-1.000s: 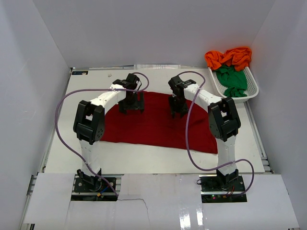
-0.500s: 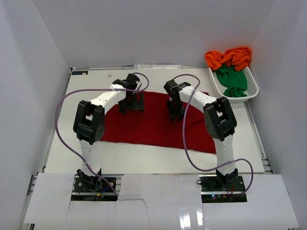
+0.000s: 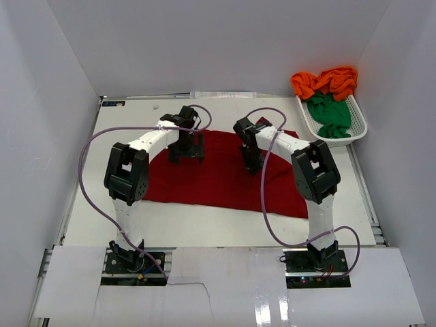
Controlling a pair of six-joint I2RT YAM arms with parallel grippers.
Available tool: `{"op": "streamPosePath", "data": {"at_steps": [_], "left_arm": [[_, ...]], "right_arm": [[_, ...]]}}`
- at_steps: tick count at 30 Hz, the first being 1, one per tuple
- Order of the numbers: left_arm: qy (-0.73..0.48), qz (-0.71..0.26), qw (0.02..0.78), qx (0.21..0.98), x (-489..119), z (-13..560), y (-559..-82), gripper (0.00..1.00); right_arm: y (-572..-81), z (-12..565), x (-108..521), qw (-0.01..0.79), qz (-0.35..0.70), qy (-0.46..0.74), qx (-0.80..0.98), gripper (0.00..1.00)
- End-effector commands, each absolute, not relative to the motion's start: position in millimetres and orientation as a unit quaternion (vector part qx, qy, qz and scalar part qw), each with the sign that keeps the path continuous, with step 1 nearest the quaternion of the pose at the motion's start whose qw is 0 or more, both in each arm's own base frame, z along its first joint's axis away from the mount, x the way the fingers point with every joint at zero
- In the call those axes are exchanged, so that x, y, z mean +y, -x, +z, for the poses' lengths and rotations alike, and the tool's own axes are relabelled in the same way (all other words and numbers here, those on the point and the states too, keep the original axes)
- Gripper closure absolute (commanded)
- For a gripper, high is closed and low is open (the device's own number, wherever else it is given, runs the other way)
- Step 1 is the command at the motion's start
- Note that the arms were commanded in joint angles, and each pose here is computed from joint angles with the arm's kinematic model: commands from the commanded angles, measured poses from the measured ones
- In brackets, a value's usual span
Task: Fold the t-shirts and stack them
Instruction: Fold the flattened tshirt in 1/3 of the way
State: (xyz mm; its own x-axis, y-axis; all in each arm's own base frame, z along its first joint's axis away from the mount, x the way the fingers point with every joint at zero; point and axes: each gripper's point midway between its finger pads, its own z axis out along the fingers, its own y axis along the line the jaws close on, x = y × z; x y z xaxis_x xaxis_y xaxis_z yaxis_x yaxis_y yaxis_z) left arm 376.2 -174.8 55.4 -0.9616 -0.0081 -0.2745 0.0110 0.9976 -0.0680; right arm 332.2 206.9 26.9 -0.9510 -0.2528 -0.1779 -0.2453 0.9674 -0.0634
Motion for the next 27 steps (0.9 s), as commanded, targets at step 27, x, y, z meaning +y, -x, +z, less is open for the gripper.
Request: {"op": "streamPosePath", "data": {"at_steps": [27], "left_arm": [[-0.015,-0.035,0.151,0.988,-172,58,-364,0.02]], "right_arm": [[-399,65,231,0.392,0.098,-0.035,0.914,0.92]]}}
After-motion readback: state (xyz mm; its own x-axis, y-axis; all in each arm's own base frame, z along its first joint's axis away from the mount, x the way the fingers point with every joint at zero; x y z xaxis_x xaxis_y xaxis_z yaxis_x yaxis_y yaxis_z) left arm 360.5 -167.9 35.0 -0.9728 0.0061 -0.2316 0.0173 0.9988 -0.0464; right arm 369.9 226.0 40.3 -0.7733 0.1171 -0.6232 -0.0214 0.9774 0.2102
